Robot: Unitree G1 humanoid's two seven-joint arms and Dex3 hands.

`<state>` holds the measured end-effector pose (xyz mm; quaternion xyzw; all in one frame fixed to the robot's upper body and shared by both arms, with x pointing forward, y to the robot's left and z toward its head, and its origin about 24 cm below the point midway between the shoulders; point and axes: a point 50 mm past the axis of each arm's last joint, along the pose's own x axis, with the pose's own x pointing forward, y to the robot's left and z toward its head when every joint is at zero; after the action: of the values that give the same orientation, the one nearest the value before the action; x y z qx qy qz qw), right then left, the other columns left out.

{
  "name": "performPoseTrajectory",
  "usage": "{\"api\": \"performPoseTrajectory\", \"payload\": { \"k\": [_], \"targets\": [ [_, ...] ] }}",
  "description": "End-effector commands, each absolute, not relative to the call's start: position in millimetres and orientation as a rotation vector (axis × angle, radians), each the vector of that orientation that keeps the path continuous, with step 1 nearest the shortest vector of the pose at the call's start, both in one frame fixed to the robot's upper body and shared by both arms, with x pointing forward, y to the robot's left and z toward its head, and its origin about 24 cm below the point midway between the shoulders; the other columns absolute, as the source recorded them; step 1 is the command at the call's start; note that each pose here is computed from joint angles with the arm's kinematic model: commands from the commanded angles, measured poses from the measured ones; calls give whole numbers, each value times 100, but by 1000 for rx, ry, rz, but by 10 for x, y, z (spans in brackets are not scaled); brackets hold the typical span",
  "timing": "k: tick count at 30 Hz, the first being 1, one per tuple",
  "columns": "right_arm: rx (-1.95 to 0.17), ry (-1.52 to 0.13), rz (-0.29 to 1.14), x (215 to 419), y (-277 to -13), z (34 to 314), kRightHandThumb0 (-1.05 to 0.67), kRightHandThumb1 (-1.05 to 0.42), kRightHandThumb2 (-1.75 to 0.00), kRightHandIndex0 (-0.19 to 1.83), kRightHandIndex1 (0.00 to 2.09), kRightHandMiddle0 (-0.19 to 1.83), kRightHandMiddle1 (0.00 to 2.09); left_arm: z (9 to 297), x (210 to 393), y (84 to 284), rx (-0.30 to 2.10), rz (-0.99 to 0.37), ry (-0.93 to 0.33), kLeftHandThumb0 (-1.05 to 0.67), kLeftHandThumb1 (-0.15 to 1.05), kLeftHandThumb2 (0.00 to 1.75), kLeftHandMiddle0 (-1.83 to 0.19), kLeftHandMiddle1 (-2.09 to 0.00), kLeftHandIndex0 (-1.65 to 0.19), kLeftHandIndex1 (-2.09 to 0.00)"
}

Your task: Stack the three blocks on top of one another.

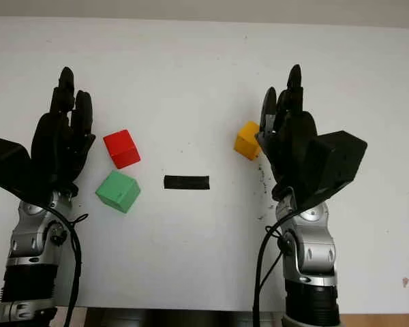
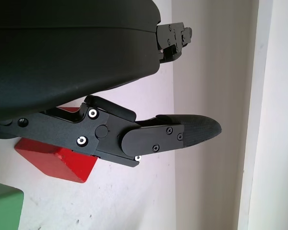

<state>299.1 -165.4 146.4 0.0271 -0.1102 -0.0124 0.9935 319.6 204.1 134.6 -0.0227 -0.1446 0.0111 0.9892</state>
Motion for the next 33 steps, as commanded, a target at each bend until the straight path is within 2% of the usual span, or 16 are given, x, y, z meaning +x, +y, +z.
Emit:
{"api": "performPoseTrajectory", "payload": {
  "k": [1, 10, 18, 21, 22, 25, 28, 33],
  "targets": [
    [40, -229, -23, 2980, -1667, 1487, -71, -105, -67, -19, 0, -19, 0, 1333, 3159, 2035, -47, 9, -293, -64, 105, 49, 15, -6, 11, -6],
    [45, -222, -28, 2987, -1688, 1486, -71, -105, -66, -19, 0, -19, 0, 1323, 3157, 1993, -39, -11, -287, -67, 105, 49, 15, -5, 10, -6],
    [-36, -304, -15, 2955, -1782, 1674, -65, -105, -69, -19, 0, -19, 0, 1329, 3143, 2012, -23, 5, -293, -67, 105, 47, 14, -6, 11, -6],
    [-71, -316, -3, 2933, -1793, 1714, -66, -105, -70, -19, 0, -19, 0, 1428, 3118, 2061, 242, 90, -321, -69, 105, 44, 5, -9, 6, -8],
    [-76, -317, -1, 2926, -1792, 1720, -66, -105, -70, -19, 0, -19, 0, 1470, 3104, 2075, 338, 119, -340, -70, 105, 37, -8, -11, -2, -11],
    [-68, -311, -2, 2912, -1769, 1709, -66, -105, -70, -19, 0, -19, 0, 1624, 3064, 2121, 727, 206, -387, -73, 105, 26, -24, -11, -18, -16],
    [-60, -305, -6, 2905, -1735, 1693, -65, -105, -71, -19, 0, -19, 0, 1773, 3019, 2134, 985, 202, -370, -78, 105, 21, -21, -7, -28, -19],
    [-44, -302, 7, 2911, -1690, 1676, -66, -105, -72, -19, 0, -19, 0, 1957, 2967, 2119, 1152, 115, -270, -78, 105, 18, -13, -4, -35, -18]
  ]
}}
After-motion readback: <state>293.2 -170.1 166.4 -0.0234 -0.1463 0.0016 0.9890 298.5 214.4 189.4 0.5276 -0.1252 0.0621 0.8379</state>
